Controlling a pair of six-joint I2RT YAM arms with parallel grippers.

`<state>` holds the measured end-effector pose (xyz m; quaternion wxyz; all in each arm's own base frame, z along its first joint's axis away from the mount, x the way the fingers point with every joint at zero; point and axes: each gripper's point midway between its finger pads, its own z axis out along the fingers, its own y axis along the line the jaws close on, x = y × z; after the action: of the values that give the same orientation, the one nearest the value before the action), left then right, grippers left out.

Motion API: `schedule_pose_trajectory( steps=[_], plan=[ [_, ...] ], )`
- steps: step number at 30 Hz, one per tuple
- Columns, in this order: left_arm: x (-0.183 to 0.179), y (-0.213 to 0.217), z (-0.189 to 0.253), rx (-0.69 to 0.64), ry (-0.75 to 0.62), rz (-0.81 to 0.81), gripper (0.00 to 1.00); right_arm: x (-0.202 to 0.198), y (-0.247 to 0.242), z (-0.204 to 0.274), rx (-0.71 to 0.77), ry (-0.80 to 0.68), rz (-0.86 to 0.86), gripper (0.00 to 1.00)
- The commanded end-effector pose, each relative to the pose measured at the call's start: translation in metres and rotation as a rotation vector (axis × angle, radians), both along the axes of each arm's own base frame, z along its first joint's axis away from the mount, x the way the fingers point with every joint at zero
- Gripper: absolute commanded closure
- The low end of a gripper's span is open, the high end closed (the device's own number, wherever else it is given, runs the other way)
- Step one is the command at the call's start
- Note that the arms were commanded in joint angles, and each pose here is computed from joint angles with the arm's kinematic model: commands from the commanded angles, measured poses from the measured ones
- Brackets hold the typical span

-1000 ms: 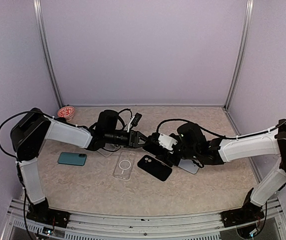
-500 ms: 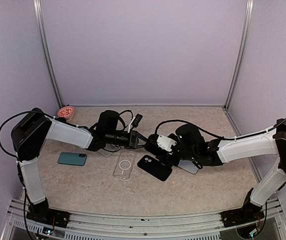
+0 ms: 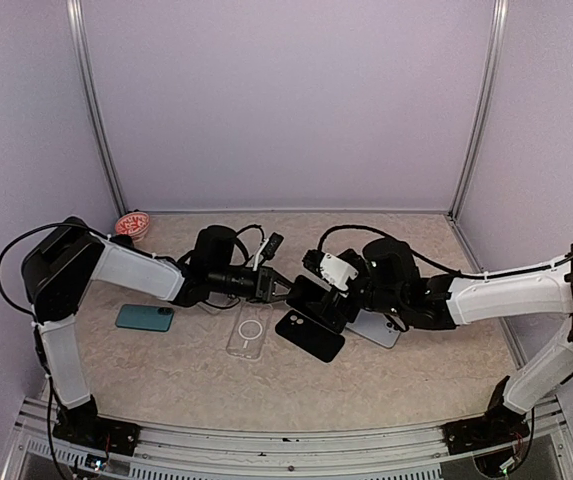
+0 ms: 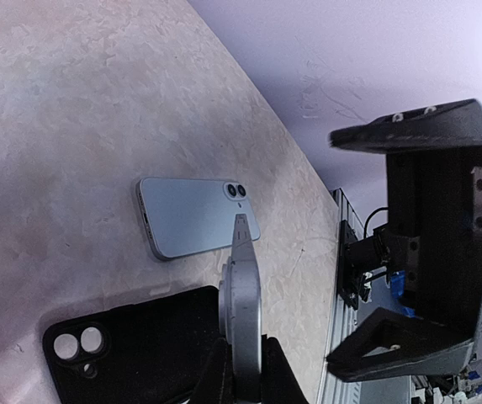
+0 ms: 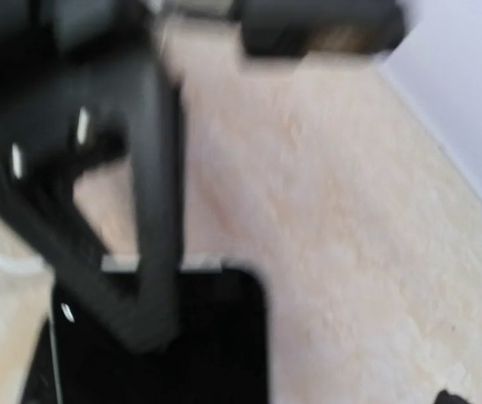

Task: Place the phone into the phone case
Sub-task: Pass from the right arm to the left, then pass from the left arm to the right

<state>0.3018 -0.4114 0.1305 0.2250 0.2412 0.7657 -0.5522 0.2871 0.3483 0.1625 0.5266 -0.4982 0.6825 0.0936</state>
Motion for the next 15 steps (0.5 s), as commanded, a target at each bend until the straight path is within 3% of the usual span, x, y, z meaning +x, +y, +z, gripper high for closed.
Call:
schedule_pose_trajectory(
  steps=[1,8,15],
  plan=[
    [-0.003,0.001,0.054,-0.125,-0.135,-0.038,1.0,-0.013,0.006,0.032,0.164,0.062,0.027,0.01],
    [-0.006,0.013,0.071,-0.171,-0.217,0.003,1.0,-0.032,0.006,0.049,0.39,0.251,0.051,0.0],
    [-0.016,0.039,0.107,-0.317,-0.303,0.044,1.0,-0.041,-0.019,0.059,0.605,0.396,0.041,0.0]
  ],
)
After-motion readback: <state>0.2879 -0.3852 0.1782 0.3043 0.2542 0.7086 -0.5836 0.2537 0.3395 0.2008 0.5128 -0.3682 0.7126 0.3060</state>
